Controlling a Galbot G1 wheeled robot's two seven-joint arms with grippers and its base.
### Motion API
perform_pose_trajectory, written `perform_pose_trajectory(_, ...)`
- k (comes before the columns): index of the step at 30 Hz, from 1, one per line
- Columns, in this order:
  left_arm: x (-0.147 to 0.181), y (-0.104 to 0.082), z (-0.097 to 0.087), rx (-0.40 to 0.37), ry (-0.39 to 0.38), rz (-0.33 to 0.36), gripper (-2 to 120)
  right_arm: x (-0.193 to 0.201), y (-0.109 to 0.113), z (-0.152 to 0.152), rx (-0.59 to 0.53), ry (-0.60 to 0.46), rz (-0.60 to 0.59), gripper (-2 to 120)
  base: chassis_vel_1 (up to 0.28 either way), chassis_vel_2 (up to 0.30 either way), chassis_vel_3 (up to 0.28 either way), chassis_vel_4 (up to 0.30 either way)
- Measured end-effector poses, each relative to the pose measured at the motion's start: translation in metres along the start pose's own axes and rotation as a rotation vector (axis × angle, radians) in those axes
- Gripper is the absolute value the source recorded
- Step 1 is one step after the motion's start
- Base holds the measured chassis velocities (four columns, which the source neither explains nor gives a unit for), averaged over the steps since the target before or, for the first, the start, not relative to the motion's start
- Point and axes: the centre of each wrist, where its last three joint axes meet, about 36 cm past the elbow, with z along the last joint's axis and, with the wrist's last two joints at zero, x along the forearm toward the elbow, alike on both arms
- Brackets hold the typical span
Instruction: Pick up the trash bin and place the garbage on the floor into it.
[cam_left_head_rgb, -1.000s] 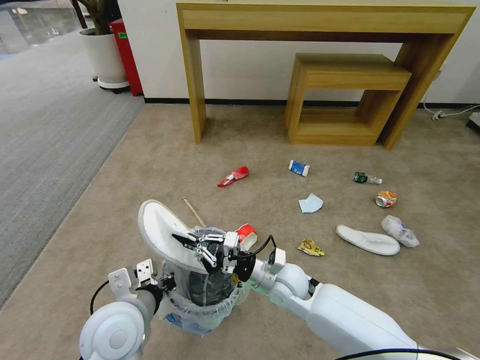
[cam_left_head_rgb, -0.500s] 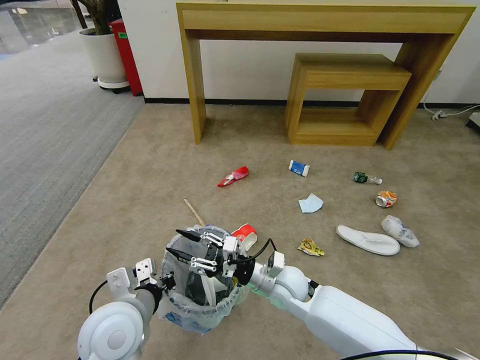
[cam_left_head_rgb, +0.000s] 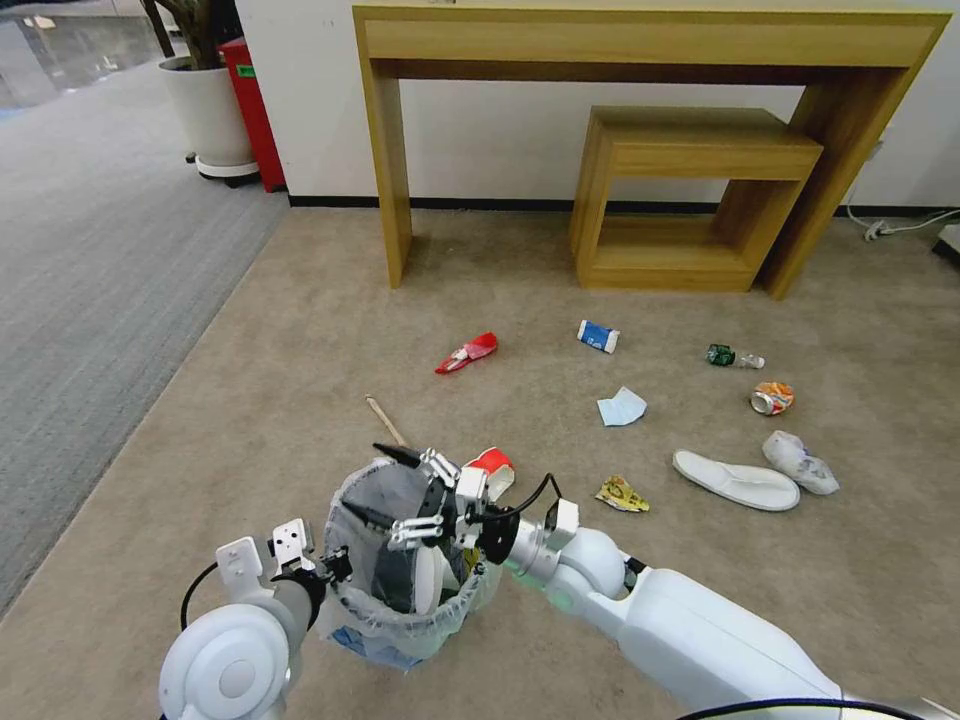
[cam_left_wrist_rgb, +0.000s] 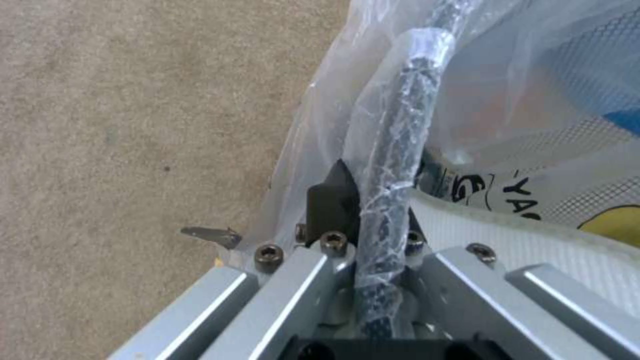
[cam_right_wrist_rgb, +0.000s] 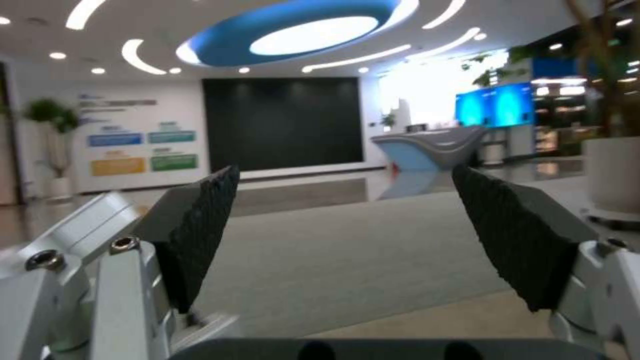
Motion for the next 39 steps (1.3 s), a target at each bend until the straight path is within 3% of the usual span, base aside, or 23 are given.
perform_pose_trajectory(11, -0.004, 0.014, -0.009, 0.01, -0.025, -0.039, 0, 0.017, -0.018, -0.038, 0.051, -0.03, 0.198, 90, 0.0, 0.0, 0.0, 0.0)
perform_pose_trajectory(26, -0.004, 0.027, -0.015, 0.027, -0.041, -0.078, 0, 0.054, -0.017, -0.061, 0.089, -0.053, 0.398, 99, 0.0, 0.0, 0.0, 0.0)
perform_pose_trajectory(29, -0.003, 0.031, -0.018, 0.028, -0.052, -0.089, 0, 0.065, -0.021, -0.069, 0.118, -0.043, 0.454, 100, 0.0, 0.0, 0.0, 0.0)
perform_pose_trajectory(33, -0.004, 0.037, -0.027, 0.028, -0.071, -0.102, 0, 0.104, -0.026, -0.084, 0.207, 0.014, 0.614, 100, 0.0, 0.0, 0.0, 0.0)
perform_pose_trajectory(39, -0.008, 0.044, -0.033, 0.024, -0.076, -0.121, 0, 0.144, -0.02, -0.087, 0.239, 0.081, 0.758, 100, 0.0, 0.0, 0.0, 0.0)
